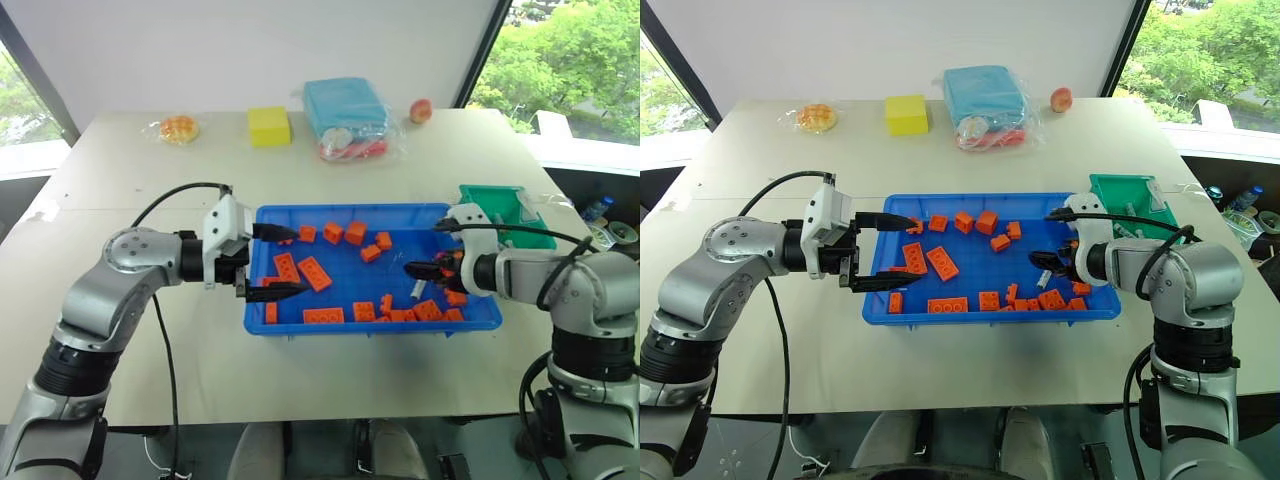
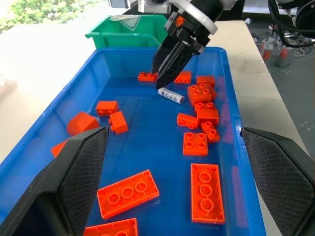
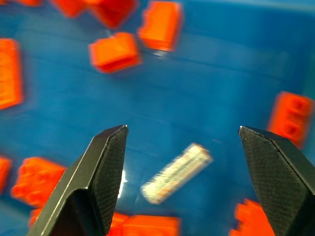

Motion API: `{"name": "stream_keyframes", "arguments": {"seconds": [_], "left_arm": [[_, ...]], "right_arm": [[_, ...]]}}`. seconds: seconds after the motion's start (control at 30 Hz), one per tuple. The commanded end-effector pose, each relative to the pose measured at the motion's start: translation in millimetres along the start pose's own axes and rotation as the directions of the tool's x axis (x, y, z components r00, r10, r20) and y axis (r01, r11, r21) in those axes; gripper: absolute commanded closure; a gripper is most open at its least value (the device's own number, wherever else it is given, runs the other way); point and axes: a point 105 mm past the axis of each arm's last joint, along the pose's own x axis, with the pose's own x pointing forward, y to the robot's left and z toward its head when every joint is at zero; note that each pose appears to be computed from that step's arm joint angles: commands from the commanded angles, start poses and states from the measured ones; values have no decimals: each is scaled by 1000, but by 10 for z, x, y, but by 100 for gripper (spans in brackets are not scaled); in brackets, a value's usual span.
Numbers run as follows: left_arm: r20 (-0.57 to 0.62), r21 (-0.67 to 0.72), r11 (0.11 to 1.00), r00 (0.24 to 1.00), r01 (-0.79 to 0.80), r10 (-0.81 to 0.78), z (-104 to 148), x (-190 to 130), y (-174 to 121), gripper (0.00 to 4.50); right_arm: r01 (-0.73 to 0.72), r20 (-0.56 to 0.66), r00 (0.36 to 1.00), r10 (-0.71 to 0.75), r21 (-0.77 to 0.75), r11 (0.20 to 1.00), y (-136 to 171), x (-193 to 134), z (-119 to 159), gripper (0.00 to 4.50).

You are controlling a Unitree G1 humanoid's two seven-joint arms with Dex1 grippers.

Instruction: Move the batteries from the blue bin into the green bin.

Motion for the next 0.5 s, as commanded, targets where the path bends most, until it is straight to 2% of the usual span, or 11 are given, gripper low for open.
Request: {"name": "stream_keyframes", "arguments": {"seconds": [0.03, 0.33, 0.43, 0.5], "left_arm": [[17, 49, 999, 1000, -7, 6, 105, -23, -11, 0], [17, 48, 999, 1000, -19, 19, 111, -27, -13, 0], [17, 49, 999, 1000, -24, 23, 121, -35, -1, 0], [16, 49, 998, 1000, -26, 25, 118, -39, 6, 0]], "right_arm": [[8, 16, 1000, -9, 29, 1000, -44, -74, 9, 83], [-45, -73, 996, 50, 65, 997, 107, -35, -280, 83], [-47, -92, 994, 54, 75, 996, 161, 23, -300, 83], [-42, -96, 994, 50, 81, 996, 192, 81, -266, 134]]}}
